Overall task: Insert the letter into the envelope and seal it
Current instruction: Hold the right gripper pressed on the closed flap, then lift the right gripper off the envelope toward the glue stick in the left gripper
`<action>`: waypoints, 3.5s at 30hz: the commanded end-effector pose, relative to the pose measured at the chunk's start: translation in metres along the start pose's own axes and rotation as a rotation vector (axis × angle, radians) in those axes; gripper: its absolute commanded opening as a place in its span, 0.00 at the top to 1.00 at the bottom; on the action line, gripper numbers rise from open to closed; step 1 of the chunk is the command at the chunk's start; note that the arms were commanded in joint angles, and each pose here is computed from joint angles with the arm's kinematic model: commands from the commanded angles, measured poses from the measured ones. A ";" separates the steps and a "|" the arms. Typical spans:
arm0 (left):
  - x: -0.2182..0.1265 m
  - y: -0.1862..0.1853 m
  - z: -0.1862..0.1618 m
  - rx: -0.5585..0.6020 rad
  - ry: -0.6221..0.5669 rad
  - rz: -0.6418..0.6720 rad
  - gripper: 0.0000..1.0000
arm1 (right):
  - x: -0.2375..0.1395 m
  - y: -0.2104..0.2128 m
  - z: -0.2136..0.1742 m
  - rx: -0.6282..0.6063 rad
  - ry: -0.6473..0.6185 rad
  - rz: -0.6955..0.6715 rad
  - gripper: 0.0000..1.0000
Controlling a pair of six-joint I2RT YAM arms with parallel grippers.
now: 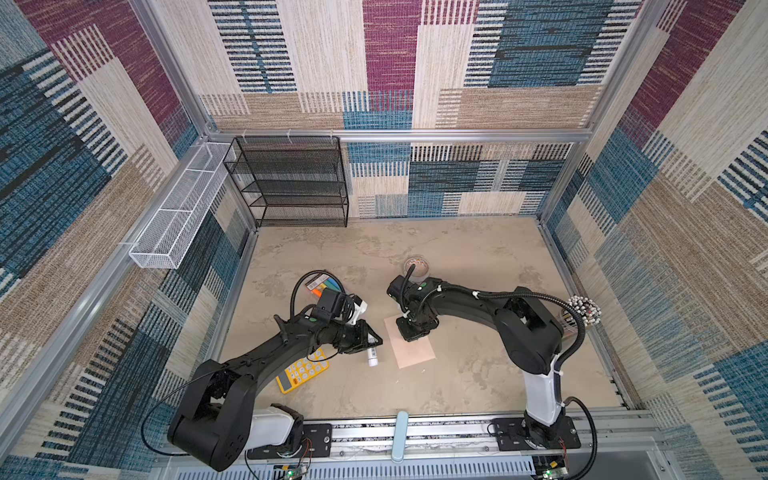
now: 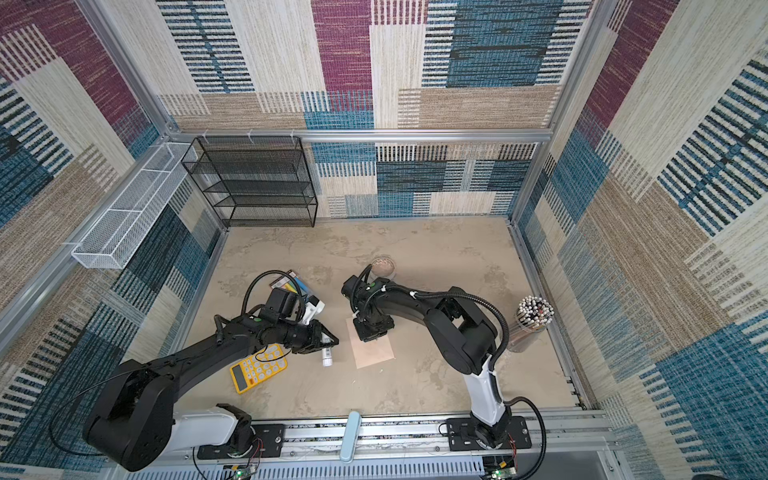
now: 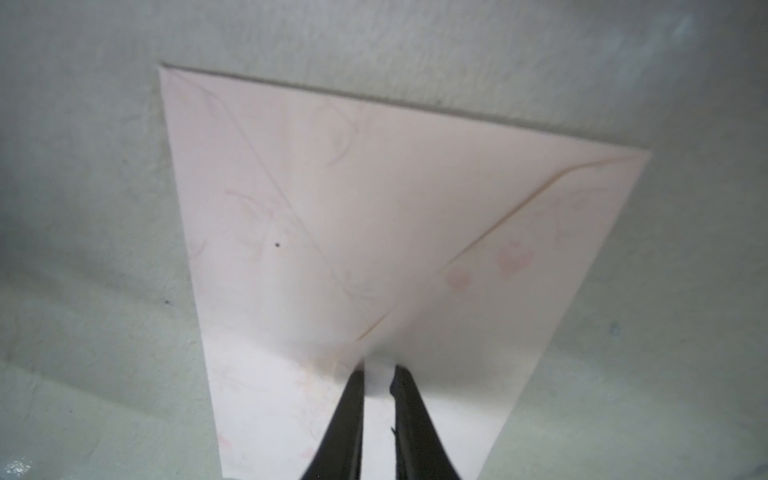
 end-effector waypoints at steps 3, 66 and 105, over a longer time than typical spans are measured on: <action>-0.002 -0.003 0.000 0.013 0.002 -0.016 1.00 | 0.037 0.011 0.001 0.012 0.030 0.136 0.80; 0.001 -0.003 -0.001 0.015 0.016 -0.009 1.00 | -0.009 0.002 0.009 -0.045 -0.044 0.186 0.52; -0.079 -0.115 0.028 0.388 -0.439 -0.231 1.00 | -0.177 -0.031 -0.121 -0.261 -1.682 0.114 0.33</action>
Point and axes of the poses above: each gripper's point midway between its finger pads, its own x axis out along the fingers, its own y axis along the line the jaws close on, z = x × y, the point moved 10 cm from there along -x, back along the fingers, and after that the axes turned 15 degrees about -x, right-handed, at the moved point
